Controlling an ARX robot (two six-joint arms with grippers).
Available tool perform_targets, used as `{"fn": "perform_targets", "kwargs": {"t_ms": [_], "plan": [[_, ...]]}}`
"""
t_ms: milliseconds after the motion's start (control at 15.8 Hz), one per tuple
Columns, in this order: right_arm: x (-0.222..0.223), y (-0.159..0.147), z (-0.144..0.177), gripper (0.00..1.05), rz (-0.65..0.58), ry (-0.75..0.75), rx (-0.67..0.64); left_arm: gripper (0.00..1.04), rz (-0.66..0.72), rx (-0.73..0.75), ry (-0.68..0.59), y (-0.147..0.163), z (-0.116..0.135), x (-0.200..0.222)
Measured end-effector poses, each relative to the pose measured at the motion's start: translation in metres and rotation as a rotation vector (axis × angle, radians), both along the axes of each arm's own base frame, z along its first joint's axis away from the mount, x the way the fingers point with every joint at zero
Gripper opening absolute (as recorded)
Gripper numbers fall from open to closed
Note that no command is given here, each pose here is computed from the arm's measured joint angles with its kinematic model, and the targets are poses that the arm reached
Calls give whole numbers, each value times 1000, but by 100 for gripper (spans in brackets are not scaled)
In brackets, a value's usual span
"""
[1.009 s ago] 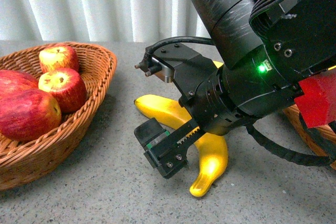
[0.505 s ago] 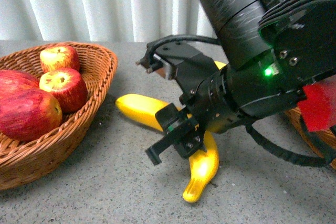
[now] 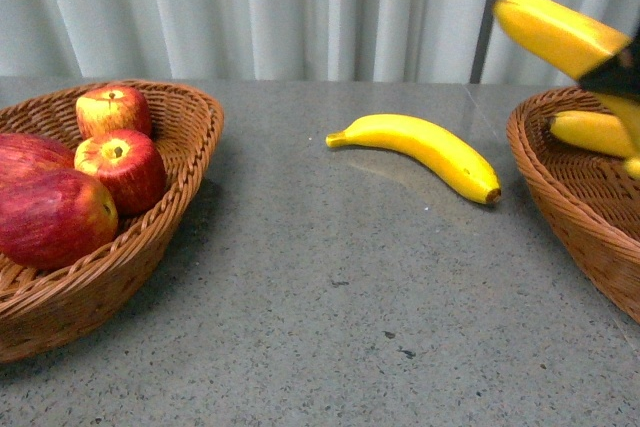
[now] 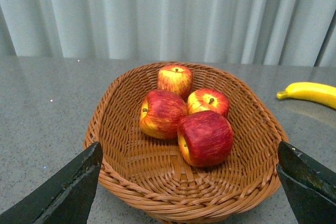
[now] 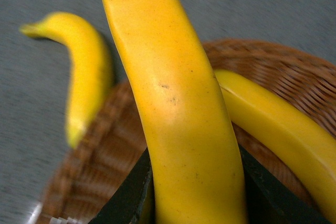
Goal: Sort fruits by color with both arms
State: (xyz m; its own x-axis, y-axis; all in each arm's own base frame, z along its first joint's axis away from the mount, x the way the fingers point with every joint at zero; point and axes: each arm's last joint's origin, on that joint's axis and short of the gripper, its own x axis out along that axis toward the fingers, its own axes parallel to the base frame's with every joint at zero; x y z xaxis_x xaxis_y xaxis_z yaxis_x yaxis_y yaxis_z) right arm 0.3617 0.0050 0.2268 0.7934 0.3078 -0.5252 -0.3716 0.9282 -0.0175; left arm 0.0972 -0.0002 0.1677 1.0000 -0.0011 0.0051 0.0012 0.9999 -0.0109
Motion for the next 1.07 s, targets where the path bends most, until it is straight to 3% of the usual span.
{"fn": "perform_targets", "kwargs": {"t_ms": [189, 315, 505, 631, 694, 883, 1073], "plan": [[-10, -66, -29, 35, -132, 71, -71, 98, 0, 0, 0, 0, 0, 0], [-18, -83, -42, 36, -144, 125, -94, 98, 0, 0, 0, 0, 0, 0], [-23, -77, -32, 71, -100, 107, -119, 98, 0, 0, 0, 0, 0, 0], [-15, -59, -8, 95, -58, 35, -122, 98, 0, 0, 0, 0, 0, 0], [-7, -45, 6, 100, -33, -15, -110, 98, 0, 0, 0, 0, 0, 0], [22, 25, 44, 98, 103, -136, -27, 98, 0, 0, 0, 0, 0, 0], [47, 96, 26, 98, 216, -76, -20, 98, 0, 0, 0, 0, 0, 0]]}}
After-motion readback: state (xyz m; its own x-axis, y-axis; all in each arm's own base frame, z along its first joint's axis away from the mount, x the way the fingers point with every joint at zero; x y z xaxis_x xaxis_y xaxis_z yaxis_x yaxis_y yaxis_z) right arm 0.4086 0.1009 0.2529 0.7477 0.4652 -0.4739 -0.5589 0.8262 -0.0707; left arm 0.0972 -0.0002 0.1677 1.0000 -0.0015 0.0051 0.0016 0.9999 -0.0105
